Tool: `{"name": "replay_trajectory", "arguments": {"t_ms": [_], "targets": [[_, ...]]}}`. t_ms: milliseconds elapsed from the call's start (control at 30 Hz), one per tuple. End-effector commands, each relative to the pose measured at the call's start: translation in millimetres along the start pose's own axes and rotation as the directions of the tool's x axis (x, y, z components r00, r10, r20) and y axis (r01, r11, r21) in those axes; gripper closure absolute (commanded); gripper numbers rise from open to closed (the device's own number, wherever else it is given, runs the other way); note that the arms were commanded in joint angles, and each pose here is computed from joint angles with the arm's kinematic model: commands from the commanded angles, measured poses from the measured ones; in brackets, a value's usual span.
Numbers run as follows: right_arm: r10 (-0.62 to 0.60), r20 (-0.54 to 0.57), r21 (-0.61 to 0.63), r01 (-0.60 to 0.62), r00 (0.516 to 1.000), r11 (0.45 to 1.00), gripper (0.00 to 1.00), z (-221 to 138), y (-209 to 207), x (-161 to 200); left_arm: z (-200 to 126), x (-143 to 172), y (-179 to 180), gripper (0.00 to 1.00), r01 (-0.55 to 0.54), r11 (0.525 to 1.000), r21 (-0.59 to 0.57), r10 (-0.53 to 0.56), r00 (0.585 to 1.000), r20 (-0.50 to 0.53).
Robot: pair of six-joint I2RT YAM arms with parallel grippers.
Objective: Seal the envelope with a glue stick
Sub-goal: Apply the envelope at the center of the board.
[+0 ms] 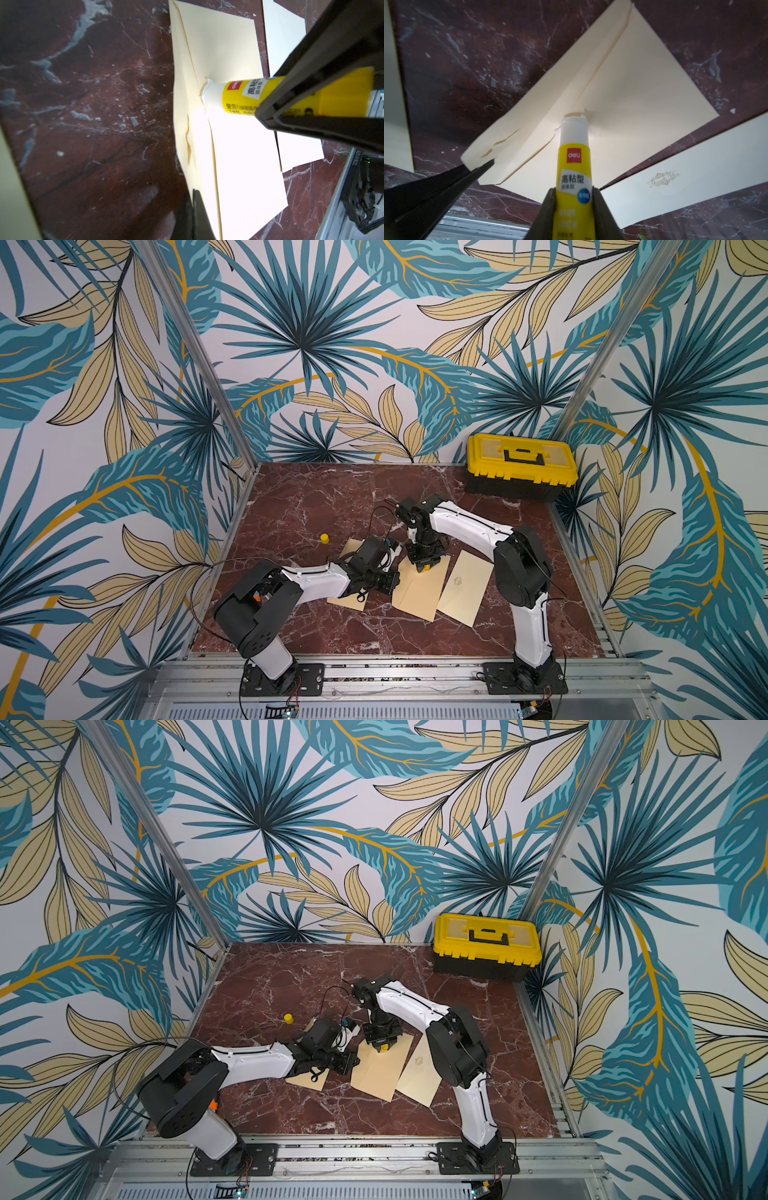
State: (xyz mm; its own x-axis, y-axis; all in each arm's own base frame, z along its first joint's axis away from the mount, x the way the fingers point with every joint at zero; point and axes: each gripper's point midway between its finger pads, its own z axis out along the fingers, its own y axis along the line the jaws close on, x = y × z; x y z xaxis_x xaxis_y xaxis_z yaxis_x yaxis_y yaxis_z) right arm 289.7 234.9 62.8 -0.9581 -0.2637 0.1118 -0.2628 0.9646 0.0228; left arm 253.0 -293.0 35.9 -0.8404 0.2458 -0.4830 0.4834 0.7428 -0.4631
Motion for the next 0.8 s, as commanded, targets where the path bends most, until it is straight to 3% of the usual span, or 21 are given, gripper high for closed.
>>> {"name": "replay_trajectory", "arguments": {"t_ms": [0,467,767], "targets": [[0.016,0.024,-0.05,-0.014,1.0,0.999,1.0,-4.9,6.1,-2.2,3.6,8.0,4.4,1.0,0.003,1.0,-0.023,-0.003,1.0,-0.031],[0.169,0.209,-0.132,-0.143,0.963,0.981,1.0,-68.0,-33.5,-4.2,-11.3,3.7,9.3,0.96,0.0,0.996,-0.087,-0.002,1.0,-0.023],[0.215,0.257,-0.162,-0.177,0.942,0.971,1.0,-79.1,-51.5,0.9,-36.7,-17.4,5.3,0.75,-0.043,0.988,-0.145,0.045,0.999,0.007]]}}
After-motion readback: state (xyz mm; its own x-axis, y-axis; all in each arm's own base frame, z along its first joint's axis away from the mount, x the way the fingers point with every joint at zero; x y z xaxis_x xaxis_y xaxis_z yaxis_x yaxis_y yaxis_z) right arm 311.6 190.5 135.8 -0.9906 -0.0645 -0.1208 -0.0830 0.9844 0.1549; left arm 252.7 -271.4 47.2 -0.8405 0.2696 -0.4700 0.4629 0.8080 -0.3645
